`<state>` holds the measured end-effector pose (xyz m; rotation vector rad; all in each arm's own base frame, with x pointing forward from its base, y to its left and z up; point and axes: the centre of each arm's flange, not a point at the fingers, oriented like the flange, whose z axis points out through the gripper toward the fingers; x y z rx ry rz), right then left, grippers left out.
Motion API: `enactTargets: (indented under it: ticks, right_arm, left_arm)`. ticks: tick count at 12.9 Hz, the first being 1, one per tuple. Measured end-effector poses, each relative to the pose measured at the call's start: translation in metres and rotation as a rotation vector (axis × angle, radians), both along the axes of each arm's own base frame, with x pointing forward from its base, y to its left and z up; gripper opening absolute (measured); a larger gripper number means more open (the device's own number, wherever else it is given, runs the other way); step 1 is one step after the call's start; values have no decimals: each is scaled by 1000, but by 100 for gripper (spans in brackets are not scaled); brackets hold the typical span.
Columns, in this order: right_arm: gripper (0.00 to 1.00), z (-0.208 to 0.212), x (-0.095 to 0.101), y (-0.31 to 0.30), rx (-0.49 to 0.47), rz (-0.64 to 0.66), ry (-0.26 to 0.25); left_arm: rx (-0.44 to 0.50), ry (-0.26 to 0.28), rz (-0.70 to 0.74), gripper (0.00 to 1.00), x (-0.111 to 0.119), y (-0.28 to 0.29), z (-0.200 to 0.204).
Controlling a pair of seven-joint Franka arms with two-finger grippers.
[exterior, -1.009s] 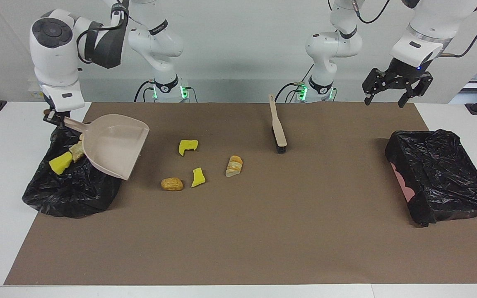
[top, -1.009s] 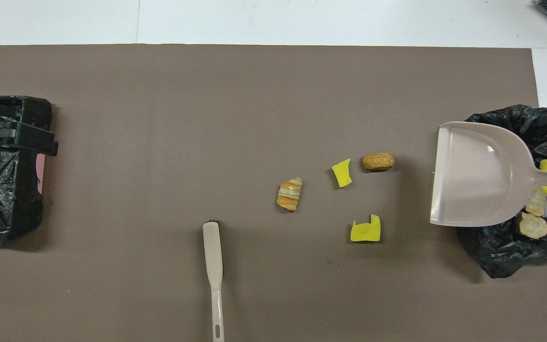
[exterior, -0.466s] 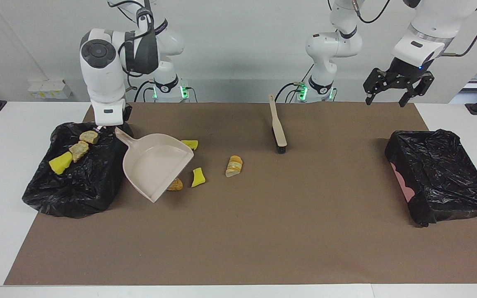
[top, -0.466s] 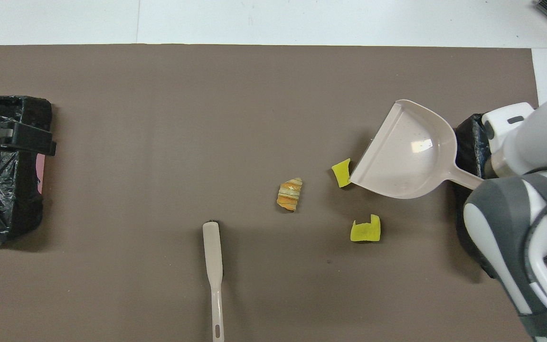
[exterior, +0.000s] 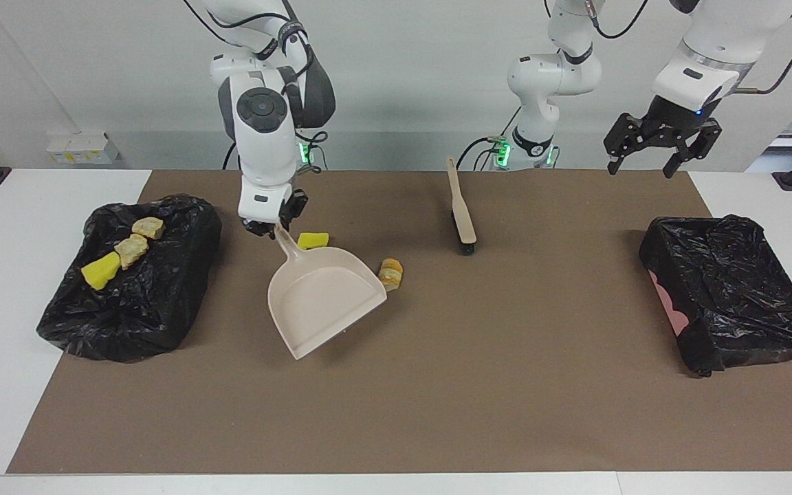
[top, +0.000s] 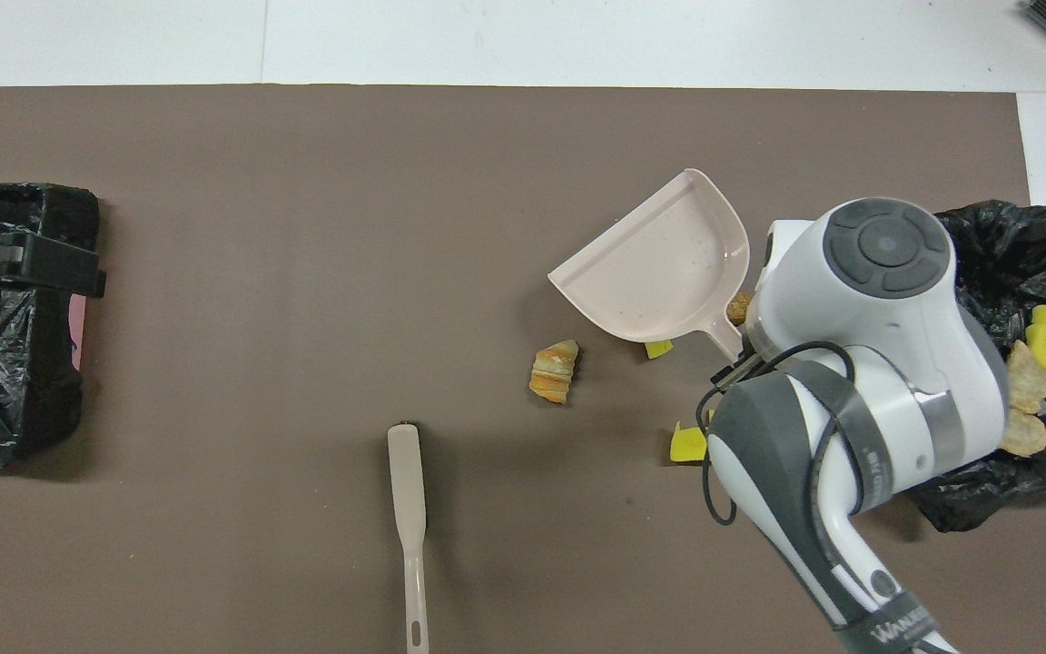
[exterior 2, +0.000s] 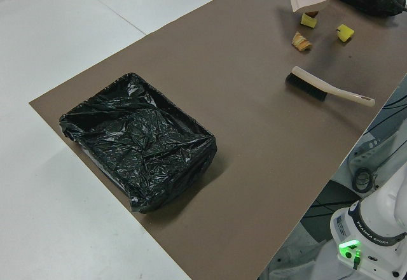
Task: Sweep and dump trash in bin
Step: 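Return the dustpan with the right gripper to the table center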
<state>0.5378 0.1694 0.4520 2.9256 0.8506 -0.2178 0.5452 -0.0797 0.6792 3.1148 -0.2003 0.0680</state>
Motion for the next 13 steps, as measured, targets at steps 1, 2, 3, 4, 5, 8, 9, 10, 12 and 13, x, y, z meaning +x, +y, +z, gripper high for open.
enactTargets:
  ticks: [1,2,3,4,5,8,9,10,12,13]
  right_arm:
    - [31,1,2,18,15,-76,-10]
    - [31,3,5,39,28,-160,-23]
    - [31,5,8,62,39,-223,-33]
    - [31,3,10,85,52,-265,-34]
    - [31,0,13,109,66,-311,-32]
    - [31,-26,22,182,71,-457,-21]
    - [31,-36,22,208,75,-507,-13]
    - [31,-45,20,230,81,-537,-7]
    - [31,-62,17,271,92,-570,2]
    - [31,-69,17,287,97,-569,2]
  left_arm:
    - [0,0,0,100,0,0,0]
    - [0,0,0,100,0,0,0]
    - [0,0,0,100,0,0,0]
    - [0,0,1,100,0,0,0]
    - [0,0,1,100,0,0,0]
    - [0,0,1,100,0,0,0]
    - [0,0,1,100,0,0,0]
    - [0,0,1,100,0,1,0]
    - [0,0,1,100,0,1,0]
    - [0,0,1,100,0,1,0]
